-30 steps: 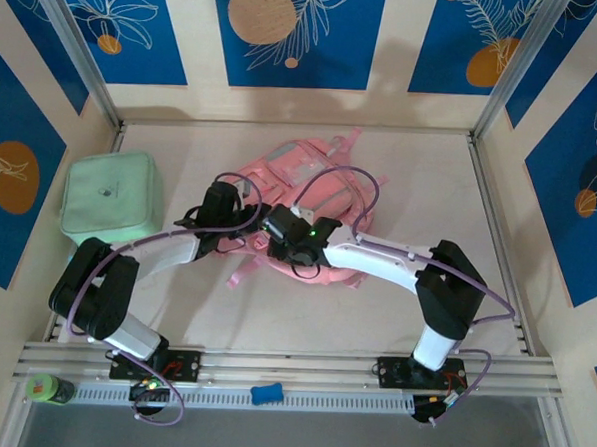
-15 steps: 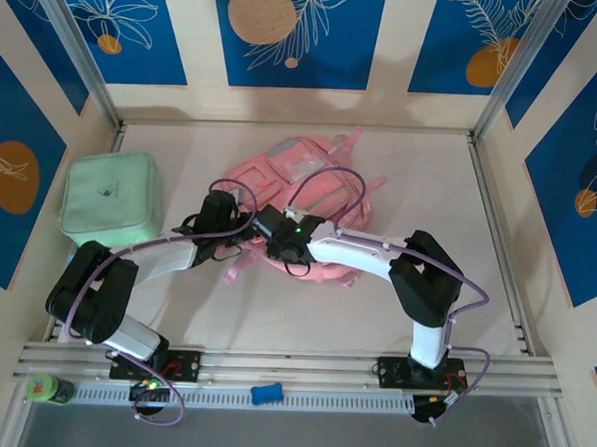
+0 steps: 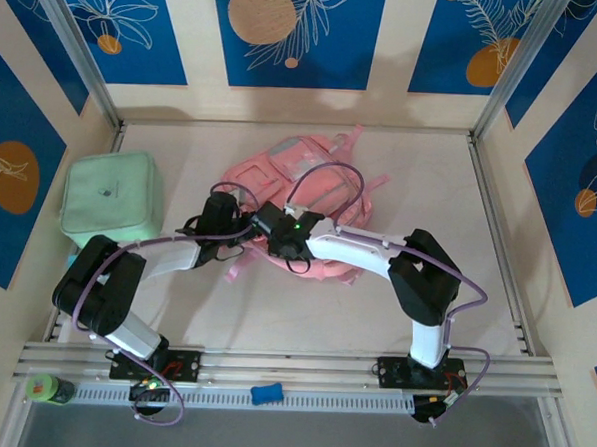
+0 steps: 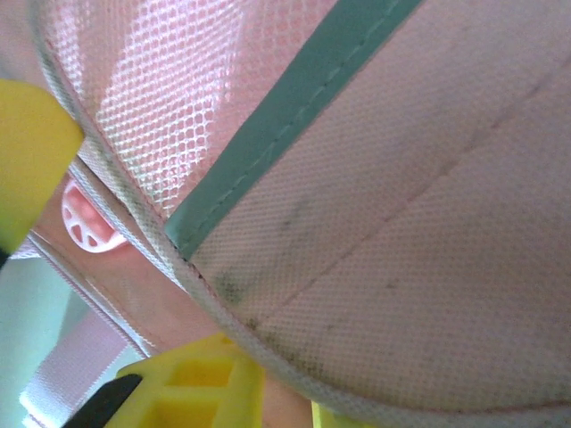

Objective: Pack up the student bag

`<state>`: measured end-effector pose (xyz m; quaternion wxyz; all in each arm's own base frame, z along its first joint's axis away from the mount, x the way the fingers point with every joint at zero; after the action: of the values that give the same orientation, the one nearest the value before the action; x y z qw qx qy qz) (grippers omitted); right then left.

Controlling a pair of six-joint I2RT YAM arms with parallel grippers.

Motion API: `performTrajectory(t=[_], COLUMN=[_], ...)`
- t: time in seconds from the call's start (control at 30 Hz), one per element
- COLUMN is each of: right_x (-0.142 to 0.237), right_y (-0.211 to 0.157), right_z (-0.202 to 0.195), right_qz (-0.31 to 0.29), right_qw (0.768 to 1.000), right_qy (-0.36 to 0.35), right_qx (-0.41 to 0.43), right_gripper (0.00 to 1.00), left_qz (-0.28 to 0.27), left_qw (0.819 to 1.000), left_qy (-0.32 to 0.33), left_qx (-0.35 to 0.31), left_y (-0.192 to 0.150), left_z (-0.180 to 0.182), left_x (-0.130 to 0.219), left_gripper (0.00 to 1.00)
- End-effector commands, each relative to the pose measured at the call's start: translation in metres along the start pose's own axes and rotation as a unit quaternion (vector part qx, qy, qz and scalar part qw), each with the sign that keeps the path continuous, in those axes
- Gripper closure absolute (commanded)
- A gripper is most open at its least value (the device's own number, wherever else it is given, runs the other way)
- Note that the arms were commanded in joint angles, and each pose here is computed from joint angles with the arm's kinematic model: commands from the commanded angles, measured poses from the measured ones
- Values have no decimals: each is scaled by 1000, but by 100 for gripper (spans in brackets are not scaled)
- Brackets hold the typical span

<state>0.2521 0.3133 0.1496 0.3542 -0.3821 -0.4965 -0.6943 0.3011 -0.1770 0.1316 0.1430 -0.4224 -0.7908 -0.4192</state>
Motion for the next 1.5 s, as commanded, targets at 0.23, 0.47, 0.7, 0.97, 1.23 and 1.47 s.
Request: performTrajectory(t=[0.23, 0.47, 0.7, 0.97, 1.23, 1.47], right_x=[-5, 12, 27, 29, 20, 21], right_y=[14, 10, 2, 7, 21, 28], right_z=[2, -6, -41, -69, -57, -54], right_qz=[-36, -35, -12, 3, 14, 14], right_qw=[998, 995, 990, 985, 967, 960], right_qy=[-21, -26, -52, -20, 107, 145], right_qx=[44, 93, 128, 174, 233, 238], right_gripper=[88, 98, 98, 100, 92, 84], left_qz=[20, 6, 4, 2, 1, 3], left_qw=[999, 998, 995, 994, 996, 997], left_qy=[36, 67, 101, 106, 90, 74], left_qx=[19, 12, -2, -16, -8, -2], left_y=[-19, -13, -5, 1, 1, -1], left_z=[19, 26, 29, 26, 21, 17], left_x=[-7, -15, -15, -8, -7, -6], left_gripper=[58, 59, 59, 60, 60, 61])
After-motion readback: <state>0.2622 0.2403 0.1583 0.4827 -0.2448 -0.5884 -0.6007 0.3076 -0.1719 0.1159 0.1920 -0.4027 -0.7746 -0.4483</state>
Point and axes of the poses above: each hand's point on the last joint's axis, 136 mm out from that joint toward the fingers, its own x axis back along the fingers, its own z axis along the line the jaws close on, y = z × x, the point moved 8 cm from there along x, back along the fingers, and after that the axes turned 7 degrees about -x, right-handed, at the moved point
